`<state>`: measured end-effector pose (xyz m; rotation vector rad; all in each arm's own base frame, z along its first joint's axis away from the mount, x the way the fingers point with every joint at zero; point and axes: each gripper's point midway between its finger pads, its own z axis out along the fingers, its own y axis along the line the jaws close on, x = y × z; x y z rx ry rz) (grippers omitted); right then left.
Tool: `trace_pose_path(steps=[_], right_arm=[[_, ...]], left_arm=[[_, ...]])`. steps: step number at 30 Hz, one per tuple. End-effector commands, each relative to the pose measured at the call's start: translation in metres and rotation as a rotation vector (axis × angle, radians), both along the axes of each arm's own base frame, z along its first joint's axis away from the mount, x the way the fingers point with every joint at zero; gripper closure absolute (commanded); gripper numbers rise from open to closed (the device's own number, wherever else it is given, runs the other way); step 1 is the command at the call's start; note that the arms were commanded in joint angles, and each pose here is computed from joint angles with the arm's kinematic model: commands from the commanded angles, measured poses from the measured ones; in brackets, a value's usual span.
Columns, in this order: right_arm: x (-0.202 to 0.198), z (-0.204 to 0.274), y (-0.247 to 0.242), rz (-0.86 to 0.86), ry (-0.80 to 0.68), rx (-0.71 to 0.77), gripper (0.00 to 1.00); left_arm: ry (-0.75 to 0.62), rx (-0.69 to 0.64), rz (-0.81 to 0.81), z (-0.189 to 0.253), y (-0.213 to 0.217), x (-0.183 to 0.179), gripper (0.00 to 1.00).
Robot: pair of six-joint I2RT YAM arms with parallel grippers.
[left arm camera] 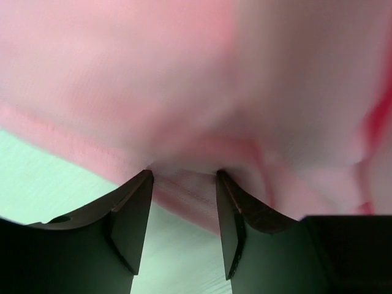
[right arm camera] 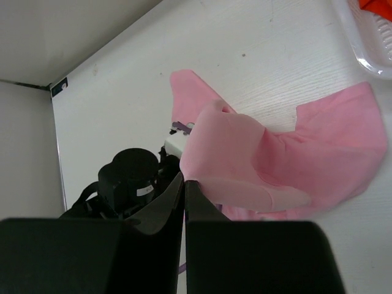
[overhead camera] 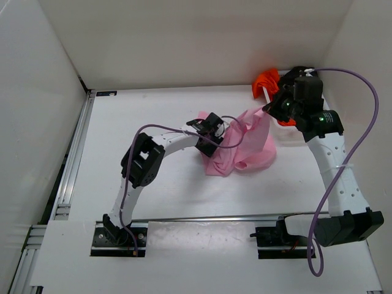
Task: Fold and stack the t-shirts
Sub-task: Flatten out the tshirt
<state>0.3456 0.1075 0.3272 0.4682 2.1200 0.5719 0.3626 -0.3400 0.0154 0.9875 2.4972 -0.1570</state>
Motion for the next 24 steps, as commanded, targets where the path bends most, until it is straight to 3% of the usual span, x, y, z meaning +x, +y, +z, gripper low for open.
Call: trace_pose_path(steps=[1, 2, 6, 9, 12, 16, 19, 24], right_arm=[[-0.009, 0.013, -0.005, 0.0, -0.059, -0.005, 1.0], [-0.01, 0.008, -0.009, -0.016, -0.052, -0.016, 1.0], [-0.015, -0.007, -0.015, -0.041, -0.02, -0.022, 1.0], [-0.017, -0.023, -0.01, -0.03, 0.02, 0.002, 1.0], [-0.018, -0.039, 0.005, 0.023, 0.054, 0.067, 1.0], [-0.022, -0.059, 0.029, 0.084, 0.103, 0.094, 1.0], [-0.026, -0.062, 0.042, 0.125, 0.116, 0.09, 1.0], [-0.028, -0.063, 0.048, 0.133, 0.113, 0.077, 1.0]], left_arm=[[-0.008, 0.206, 0.194, -0.024, 0.105, 0.022, 0.45], [-0.028, 0.184, 0.246, -0.01, 0.125, 0.031, 0.45], [0.019, 0.217, 0.329, -0.014, 0.186, 0.002, 0.46], [0.014, 0.204, 0.354, -0.005, 0.207, -0.018, 0.46], [-0.002, 0.105, 0.351, 0.018, 0.205, -0.026, 0.44], [-0.059, -0.004, 0.327, 0.054, 0.193, -0.024, 0.31], [-0.073, -0.081, 0.297, 0.073, 0.181, -0.025, 0.31], [0.019, -0.168, 0.206, 0.072, 0.154, -0.045, 0.43]])
